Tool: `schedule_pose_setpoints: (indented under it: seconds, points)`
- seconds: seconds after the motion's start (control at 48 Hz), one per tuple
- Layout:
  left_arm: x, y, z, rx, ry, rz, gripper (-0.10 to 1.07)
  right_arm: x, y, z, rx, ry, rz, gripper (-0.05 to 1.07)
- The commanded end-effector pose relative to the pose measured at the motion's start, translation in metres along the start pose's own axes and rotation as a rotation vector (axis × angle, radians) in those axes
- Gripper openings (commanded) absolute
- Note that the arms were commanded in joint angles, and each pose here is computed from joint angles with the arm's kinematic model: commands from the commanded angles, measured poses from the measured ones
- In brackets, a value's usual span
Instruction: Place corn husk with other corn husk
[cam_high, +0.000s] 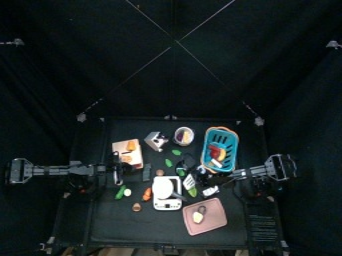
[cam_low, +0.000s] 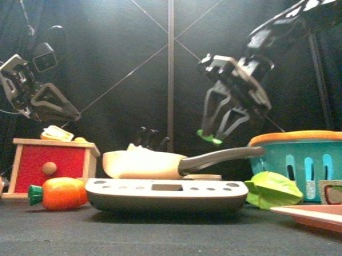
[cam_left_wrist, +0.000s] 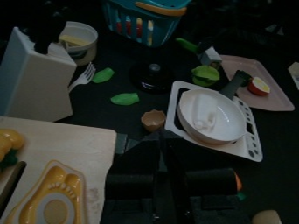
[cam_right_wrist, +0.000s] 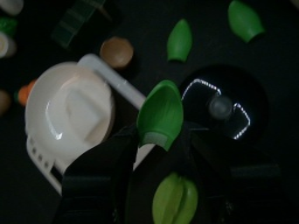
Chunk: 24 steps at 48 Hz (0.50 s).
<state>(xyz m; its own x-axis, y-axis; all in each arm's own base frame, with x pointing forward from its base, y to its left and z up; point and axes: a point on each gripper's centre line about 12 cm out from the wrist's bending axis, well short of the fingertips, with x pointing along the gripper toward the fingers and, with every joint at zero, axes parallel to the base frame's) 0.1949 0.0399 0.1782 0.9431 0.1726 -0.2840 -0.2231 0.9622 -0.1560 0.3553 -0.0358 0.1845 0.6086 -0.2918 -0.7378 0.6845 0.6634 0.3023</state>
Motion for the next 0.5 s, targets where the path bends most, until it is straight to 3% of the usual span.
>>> schedule_pose_setpoints:
  seconds: [0.0, 0.292, 0.479]
  points:
    - [0.002, 0.000, 0.008, 0.001, -0.022, 0.002, 0.49, 0.016, -0.013, 0.032, 0.049, -0.054, 0.031, 0.78]
    - [0.002, 0.001, 0.007, -0.002, -0.021, 0.005, 0.49, 0.076, -0.020, 0.059, 0.024, -0.063, -0.017, 0.78]
    - [0.001, 0.001, 0.006, -0.002, -0.018, 0.006, 0.49, 0.094, -0.013, 0.062, 0.008, -0.060, -0.020, 0.78]
